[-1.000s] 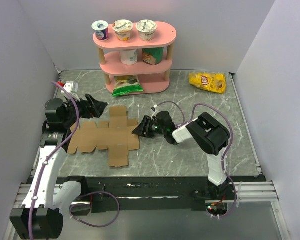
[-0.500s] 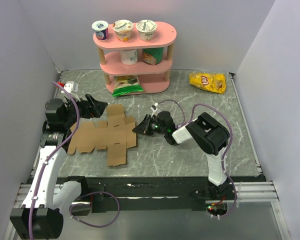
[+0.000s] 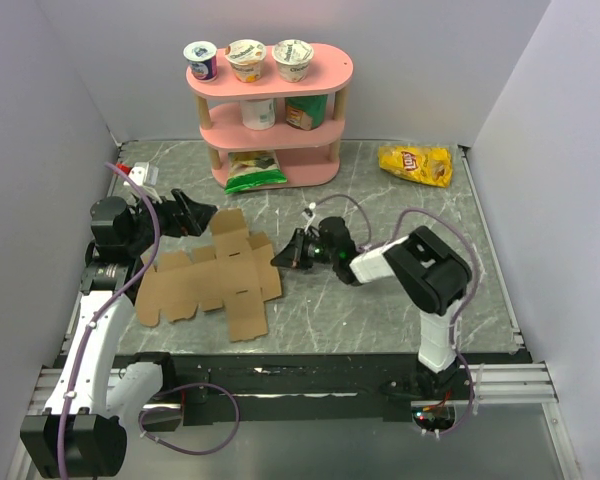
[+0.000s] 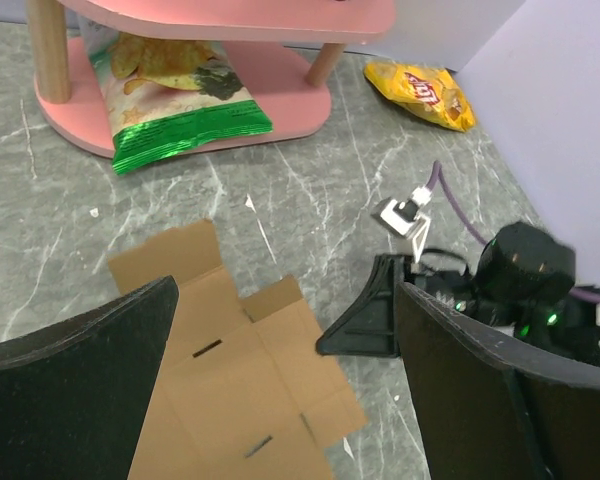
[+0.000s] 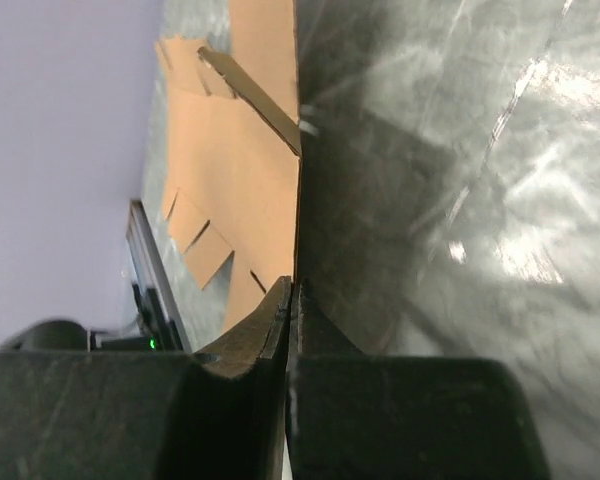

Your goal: Fold the paper box

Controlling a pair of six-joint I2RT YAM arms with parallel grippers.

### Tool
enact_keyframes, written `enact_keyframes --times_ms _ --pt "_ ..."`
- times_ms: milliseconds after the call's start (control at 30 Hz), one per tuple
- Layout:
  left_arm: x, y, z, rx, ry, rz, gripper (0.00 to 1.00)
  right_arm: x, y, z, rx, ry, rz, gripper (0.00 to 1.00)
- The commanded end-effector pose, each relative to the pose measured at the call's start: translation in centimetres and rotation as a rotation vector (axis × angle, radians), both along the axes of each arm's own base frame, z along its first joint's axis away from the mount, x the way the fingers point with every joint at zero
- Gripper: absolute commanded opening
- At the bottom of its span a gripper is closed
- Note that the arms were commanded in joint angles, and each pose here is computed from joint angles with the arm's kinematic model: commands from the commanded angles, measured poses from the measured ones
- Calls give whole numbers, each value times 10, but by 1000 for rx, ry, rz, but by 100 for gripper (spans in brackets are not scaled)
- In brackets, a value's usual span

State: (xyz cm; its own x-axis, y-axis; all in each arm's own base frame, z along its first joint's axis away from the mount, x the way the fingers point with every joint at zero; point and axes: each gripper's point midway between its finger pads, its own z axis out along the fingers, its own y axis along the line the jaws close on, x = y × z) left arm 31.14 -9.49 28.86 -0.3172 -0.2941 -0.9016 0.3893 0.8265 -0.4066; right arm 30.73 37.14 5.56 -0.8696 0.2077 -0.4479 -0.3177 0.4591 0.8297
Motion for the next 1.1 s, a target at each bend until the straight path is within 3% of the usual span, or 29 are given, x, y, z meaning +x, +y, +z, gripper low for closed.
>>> enact_keyframes --times_ms 0,67,100,167,367,667,933,1067 --pt "-4 -11 14 -18 -53 -71 96 18 -30 60 -28 -143 79 0" --pt "-6 -14 19 -24 -66 -94 96 26 -46 88 -64 -246 102 0" --pt "-9 -19 22 -31 -76 -128 96 22 -62 84 -109 -191 121 0" --pt "-12 -25 28 -44 -90 -167 96 26 -75 112 -145 -288 158 0" --pt "-23 -44 45 -80 -143 -320 96 13 -113 151 -280 -346 260 0" --pt "-14 -48 75 -16 -228 -379 96 -17 -139 200 -339 -427 342 0" --pt "-17 -78 51 70 -233 -575 96 -30 -144 222 -351 -471 397 0" --pt "-9 -80 37 111 -216 -553 96 -34 -144 233 -348 -502 426 0"
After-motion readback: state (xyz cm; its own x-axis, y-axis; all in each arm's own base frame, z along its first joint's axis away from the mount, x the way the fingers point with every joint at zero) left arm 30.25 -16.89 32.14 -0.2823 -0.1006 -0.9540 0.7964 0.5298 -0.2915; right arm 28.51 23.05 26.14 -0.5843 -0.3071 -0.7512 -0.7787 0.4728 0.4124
